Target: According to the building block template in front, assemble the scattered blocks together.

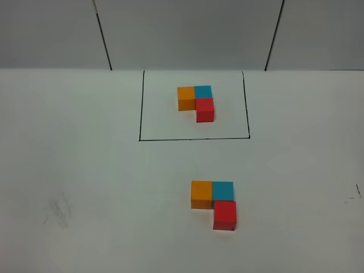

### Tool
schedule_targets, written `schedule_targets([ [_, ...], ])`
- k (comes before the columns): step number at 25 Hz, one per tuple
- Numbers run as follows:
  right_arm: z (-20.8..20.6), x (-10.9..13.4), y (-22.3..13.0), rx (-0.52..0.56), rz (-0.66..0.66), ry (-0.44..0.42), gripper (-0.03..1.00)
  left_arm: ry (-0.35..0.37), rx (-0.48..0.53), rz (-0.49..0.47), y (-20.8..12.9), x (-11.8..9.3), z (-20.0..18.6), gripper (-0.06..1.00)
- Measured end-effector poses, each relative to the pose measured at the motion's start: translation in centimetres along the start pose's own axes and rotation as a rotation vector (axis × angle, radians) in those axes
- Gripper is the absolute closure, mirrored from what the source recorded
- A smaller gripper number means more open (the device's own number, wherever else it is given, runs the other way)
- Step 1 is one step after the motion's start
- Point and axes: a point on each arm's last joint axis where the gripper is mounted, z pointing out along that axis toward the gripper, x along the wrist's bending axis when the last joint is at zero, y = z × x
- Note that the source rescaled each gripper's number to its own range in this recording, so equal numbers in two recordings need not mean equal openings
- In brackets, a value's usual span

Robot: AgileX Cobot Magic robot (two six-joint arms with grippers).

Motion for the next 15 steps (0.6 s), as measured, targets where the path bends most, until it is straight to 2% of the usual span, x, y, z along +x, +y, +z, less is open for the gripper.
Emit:
schedule_targets([
  [3, -3.7, 1.0, -4.4, -0.067, 0.033, -0.059, 0.07, 0.000, 0.000, 0.000, 0.0, 0.0, 0.0, 0.72],
  [7, -7.2, 3.9, -9.7, -0.250, 0.025, -0.129, 0.07, 0.000, 0.000, 0.001, 0.0, 0.0, 0.0, 0.72],
  [11, -9.4, 7.0, -14.6, -0.414, -0.017, -0.131, 0.07, 0.000, 0.000, 0.001, 0.0, 0.0, 0.0, 0.72],
  [15, -9.7, 8.9, -18.5, -0.492, 0.022, -0.081, 0.08, 0.000, 0.000, 0.001, 0.0, 0.0, 0.0, 0.72],
])
